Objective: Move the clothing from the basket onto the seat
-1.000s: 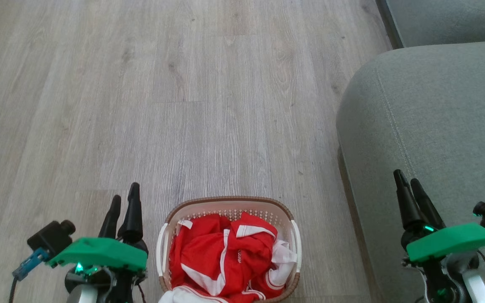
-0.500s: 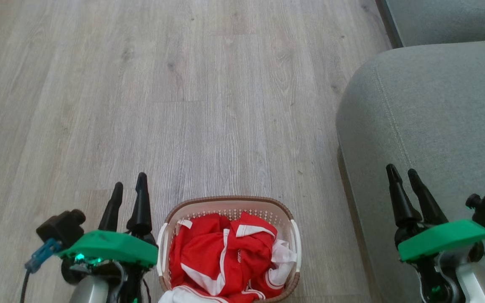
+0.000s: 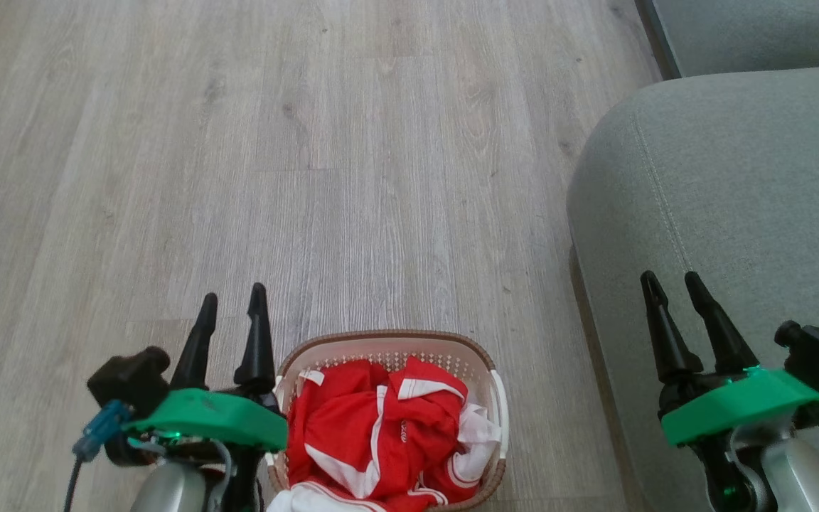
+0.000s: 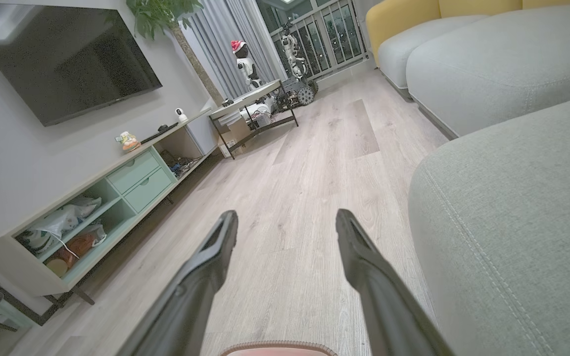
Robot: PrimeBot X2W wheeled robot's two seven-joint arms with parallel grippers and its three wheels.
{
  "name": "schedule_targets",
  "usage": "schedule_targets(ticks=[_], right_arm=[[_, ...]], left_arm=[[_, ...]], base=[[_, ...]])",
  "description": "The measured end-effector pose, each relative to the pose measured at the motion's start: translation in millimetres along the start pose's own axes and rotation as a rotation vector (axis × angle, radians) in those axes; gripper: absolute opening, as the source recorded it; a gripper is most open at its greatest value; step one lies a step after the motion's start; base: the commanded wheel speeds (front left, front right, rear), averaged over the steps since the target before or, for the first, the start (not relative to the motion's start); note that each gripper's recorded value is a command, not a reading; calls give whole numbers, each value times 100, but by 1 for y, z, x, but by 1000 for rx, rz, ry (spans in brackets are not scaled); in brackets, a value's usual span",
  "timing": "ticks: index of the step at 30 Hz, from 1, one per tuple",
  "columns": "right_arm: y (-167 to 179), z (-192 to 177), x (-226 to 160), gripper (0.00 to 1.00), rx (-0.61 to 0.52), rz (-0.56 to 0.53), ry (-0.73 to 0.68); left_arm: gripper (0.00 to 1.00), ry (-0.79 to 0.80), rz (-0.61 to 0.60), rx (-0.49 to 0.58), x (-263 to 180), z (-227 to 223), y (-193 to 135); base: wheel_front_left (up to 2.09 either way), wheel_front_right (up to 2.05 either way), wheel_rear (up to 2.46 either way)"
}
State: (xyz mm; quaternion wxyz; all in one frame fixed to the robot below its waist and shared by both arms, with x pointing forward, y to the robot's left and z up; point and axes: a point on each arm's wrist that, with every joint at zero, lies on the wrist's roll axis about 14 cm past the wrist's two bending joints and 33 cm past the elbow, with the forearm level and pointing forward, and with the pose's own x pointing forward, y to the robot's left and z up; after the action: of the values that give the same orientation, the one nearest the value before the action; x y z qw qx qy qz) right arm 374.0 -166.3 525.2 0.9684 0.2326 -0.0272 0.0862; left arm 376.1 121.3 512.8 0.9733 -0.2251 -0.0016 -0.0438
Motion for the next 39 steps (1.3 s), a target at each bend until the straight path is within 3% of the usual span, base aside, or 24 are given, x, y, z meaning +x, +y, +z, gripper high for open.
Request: schedule_targets(ticks=[30,39], right_arm=[[31,21,3,100,-333,155,-90],[33,23,6,100,-343,164,-97]], left_arm=[[100,-166,-121,327,2,27,-40],[100,-170,-125,338,3,28,-41]], base=[[0,0,0],[0,0,0]])
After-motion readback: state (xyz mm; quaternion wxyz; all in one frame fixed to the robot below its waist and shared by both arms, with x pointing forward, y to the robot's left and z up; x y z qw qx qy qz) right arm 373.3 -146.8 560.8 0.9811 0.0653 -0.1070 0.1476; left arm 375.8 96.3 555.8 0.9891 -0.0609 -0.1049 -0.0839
